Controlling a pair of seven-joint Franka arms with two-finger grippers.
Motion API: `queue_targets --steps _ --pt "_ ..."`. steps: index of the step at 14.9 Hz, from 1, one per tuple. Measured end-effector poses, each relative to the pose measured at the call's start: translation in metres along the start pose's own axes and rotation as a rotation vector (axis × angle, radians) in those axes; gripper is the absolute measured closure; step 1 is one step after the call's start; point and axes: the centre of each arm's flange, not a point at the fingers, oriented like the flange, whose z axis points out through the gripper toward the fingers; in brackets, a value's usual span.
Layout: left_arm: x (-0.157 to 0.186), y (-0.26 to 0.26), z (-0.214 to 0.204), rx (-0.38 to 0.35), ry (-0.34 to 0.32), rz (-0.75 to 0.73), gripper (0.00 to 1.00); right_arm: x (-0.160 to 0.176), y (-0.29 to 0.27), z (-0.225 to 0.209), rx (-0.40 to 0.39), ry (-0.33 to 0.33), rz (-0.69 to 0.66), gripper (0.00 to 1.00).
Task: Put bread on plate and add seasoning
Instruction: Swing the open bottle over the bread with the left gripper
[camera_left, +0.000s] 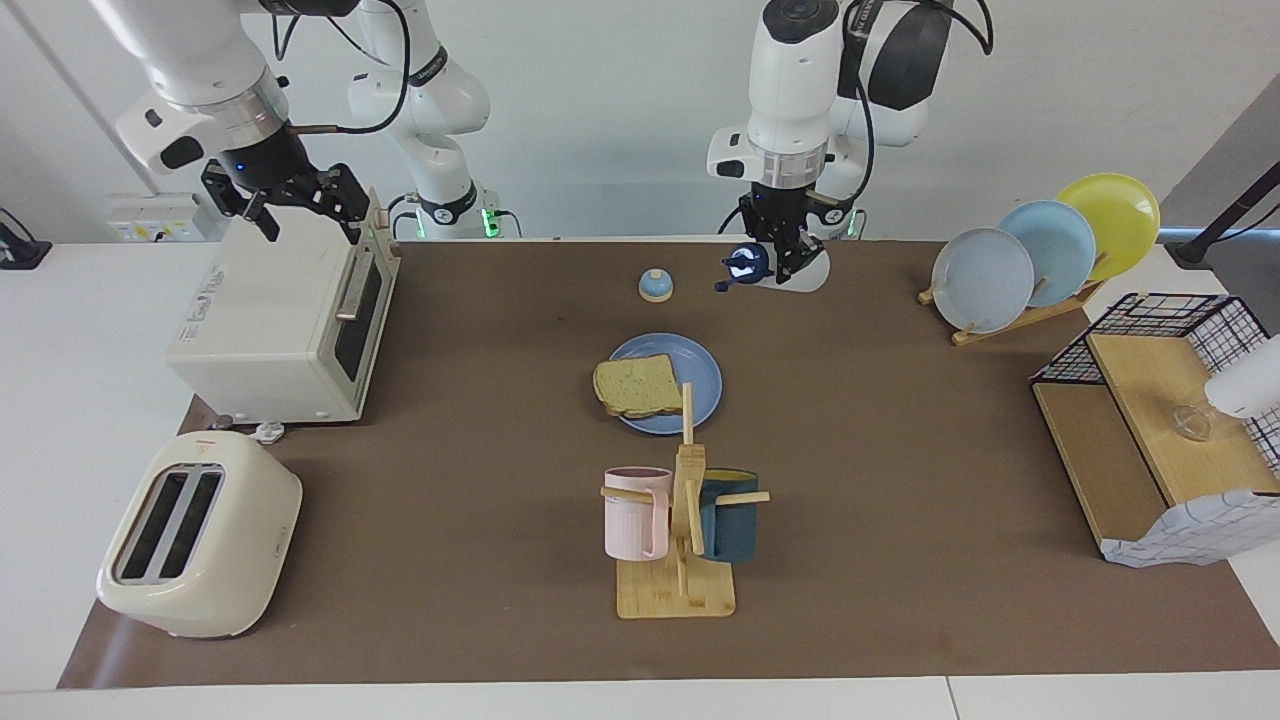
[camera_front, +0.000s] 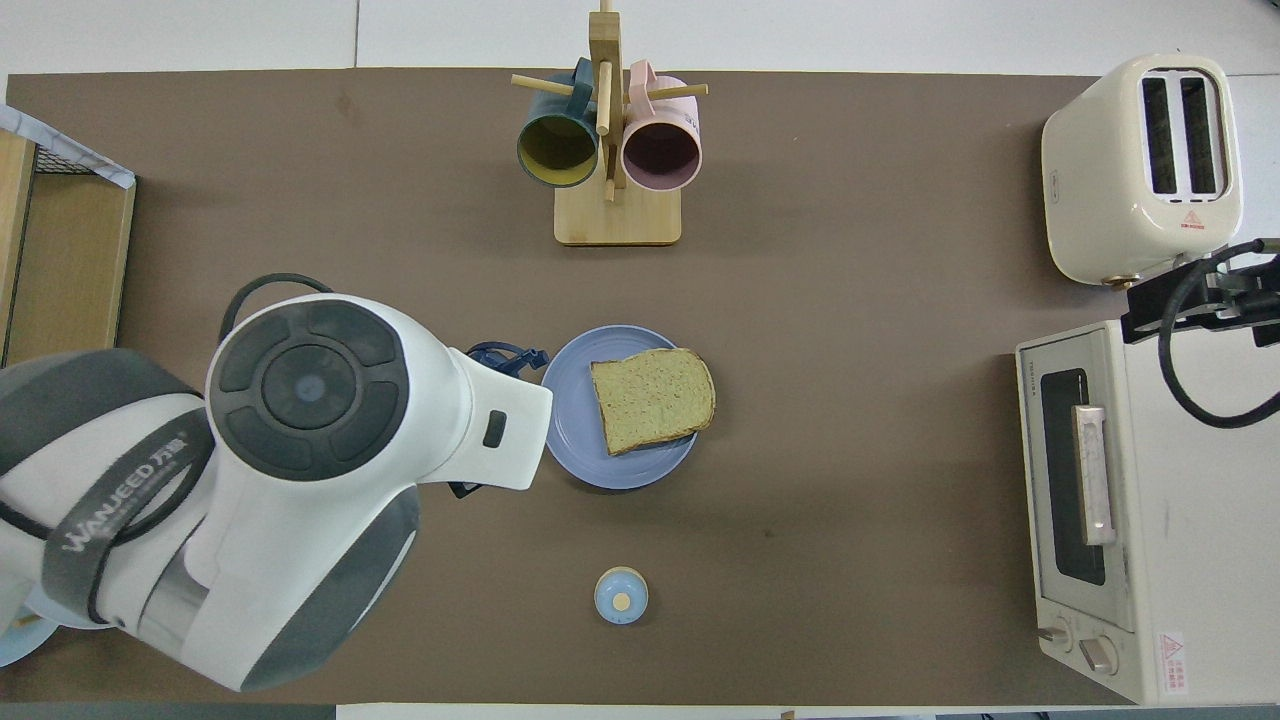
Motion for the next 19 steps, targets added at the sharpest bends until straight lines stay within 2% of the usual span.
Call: queue_targets --steps 4,8,11,17,19 --pt "0.043 0.018 0.024 0.063 -0.060 0.025 0.65 -0.001 -0.008 0.000 -0.002 0.001 -0.015 0.00" --pt "0.068 0.031 0.052 0.104 -0.123 0.023 0.65 -0.002 -0.016 0.000 -0.003 0.001 -0.029 0.00" --pt "0.076 0.049 0.063 0.121 -0.175 0.030 0.65 -0.001 -0.010 0.000 -0.002 0.001 -0.019 0.00" --pt "0.081 0.063 0.067 0.165 -0.211 0.047 0.65 0.000 0.005 -0.001 0.001 0.003 -0.017 0.00" --pt "0.085 0.066 0.073 0.171 -0.221 0.048 0.65 0.007 0.013 0.001 0.003 0.044 -0.029 0.00"
